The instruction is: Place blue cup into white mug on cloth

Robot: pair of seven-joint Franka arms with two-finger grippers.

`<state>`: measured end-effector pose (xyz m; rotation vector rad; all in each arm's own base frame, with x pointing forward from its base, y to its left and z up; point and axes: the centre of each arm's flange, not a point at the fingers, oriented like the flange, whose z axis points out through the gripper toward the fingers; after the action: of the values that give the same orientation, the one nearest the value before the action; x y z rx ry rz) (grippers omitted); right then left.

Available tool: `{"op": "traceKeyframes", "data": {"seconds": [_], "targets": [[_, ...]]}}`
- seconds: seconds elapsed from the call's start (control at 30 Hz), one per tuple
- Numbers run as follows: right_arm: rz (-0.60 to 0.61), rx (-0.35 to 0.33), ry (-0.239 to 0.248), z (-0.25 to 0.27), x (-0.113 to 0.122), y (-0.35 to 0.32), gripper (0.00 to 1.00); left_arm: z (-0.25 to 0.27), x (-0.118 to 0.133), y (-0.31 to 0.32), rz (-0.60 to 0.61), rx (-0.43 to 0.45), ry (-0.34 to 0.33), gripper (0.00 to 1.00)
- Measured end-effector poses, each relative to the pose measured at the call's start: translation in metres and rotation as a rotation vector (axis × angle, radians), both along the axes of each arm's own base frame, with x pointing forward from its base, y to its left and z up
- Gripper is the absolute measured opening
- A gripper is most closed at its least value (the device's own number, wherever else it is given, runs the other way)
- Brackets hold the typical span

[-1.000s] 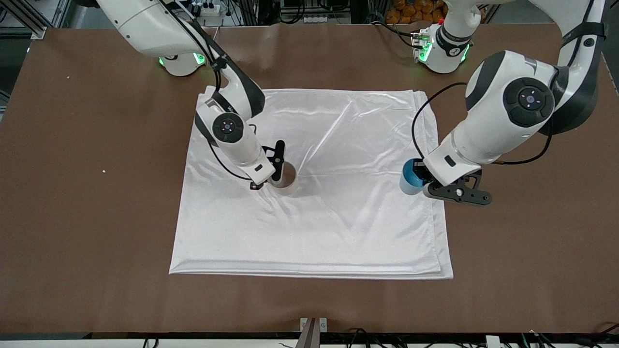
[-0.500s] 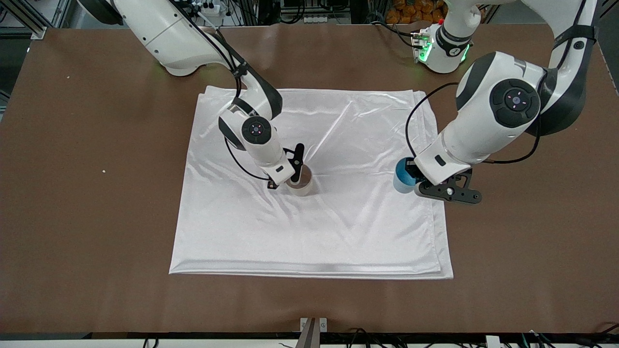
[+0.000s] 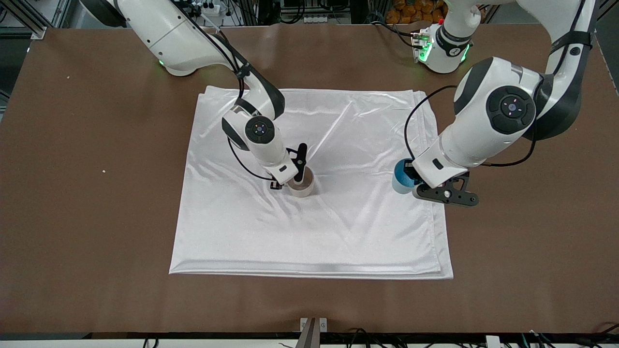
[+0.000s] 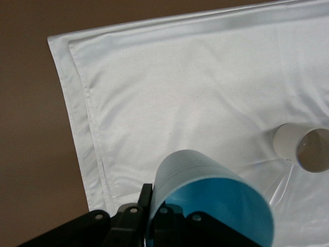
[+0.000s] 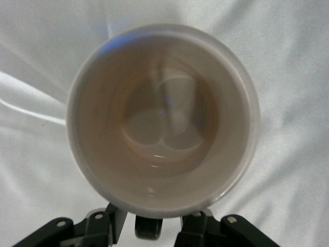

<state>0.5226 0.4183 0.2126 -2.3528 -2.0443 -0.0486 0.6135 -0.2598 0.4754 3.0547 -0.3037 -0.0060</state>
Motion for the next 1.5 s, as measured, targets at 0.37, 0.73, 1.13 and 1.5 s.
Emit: {"op": "traceKeyframes", "data": {"seconds": [0.37, 0.73, 1.13, 1.5], "targets": [[-0.031, 0.011, -0.04, 0.017, 0.022, -0.01, 0.92, 0.004, -0.014, -0.035, 0.042, -0.007, 0.0, 0.04], [-0.087, -0.041, -0.041, 0.078, 0.043, -0.043, 1.0, -0.007, -0.042, -0.109, 0.099, -0.033, 0.004, 0.04], [-0.188, -0.109, -0.047, 0.212, 0.046, -0.11, 1.0, -0.049, -0.052, -0.164, 0.163, -0.098, -0.003, 0.04], [-0.313, -0.073, -0.02, 0.318, 0.035, -0.204, 1.0, -0.073, -0.081, -0.219, 0.198, -0.128, -0.005, 0.04]]}}
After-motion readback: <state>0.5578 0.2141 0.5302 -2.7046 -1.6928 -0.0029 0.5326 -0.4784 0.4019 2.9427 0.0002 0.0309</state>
